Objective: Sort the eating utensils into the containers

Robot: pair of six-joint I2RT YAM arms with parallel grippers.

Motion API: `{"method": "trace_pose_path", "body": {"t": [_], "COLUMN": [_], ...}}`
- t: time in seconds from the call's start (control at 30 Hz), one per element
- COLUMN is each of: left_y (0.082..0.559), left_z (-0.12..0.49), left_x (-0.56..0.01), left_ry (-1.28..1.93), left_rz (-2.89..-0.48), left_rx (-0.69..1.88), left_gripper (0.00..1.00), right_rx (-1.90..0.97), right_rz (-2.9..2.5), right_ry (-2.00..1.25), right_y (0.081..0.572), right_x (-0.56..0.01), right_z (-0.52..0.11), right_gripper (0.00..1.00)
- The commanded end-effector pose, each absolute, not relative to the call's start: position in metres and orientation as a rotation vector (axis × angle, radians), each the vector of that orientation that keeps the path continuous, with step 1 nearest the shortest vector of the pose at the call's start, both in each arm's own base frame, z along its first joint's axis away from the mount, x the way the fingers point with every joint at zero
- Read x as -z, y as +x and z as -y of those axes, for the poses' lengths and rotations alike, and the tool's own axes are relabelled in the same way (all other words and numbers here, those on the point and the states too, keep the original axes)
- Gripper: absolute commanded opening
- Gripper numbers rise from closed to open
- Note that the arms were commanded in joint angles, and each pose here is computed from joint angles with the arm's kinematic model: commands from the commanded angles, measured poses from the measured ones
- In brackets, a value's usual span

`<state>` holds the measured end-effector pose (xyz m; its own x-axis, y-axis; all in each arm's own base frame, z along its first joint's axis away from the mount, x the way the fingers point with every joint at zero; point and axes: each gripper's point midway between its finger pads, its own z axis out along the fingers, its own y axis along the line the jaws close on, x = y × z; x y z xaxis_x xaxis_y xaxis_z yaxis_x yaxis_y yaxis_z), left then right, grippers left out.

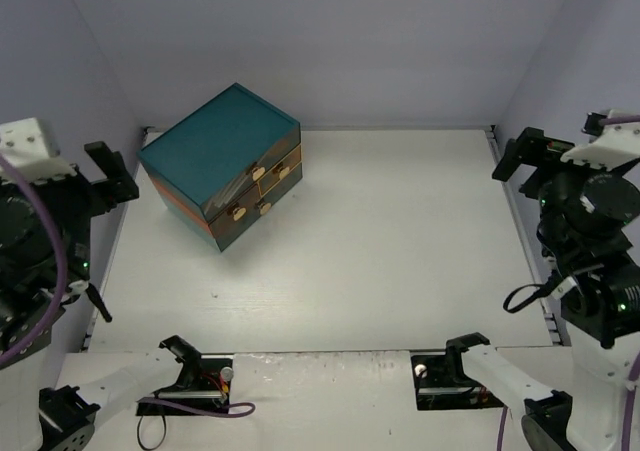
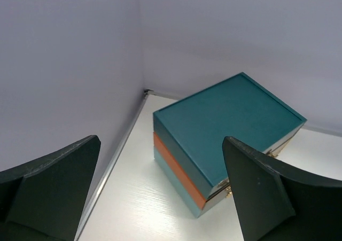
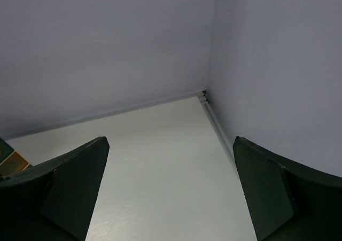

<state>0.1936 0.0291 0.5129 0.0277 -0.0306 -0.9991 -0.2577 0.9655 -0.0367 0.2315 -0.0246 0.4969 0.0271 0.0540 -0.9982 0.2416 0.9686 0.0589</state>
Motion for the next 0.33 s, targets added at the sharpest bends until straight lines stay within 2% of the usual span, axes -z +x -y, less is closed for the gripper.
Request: {"method": "trace_pose_path", "body": {"t": [0.0,0.3], "left_y": [0.179,0.159], "left_z": [-0.053,-0.069], "left_x": [-0.508,-0.491], "left_ry": [-0.267,-0.297], "left_rz": [-1.554,-1.584], "left_rx": [-0.297,-0.330], "left_gripper": [0.97,0.97], "right_rx": [0.240,0.217], "right_rz": [-1.449,-1.446], "right_ry": [0.273,0.253], "right_y": [0.219,0.220], "right_x": [-0.524,-0.521], "right_z": [0.043,0.037], "right_gripper": [1.00,1.00]}}
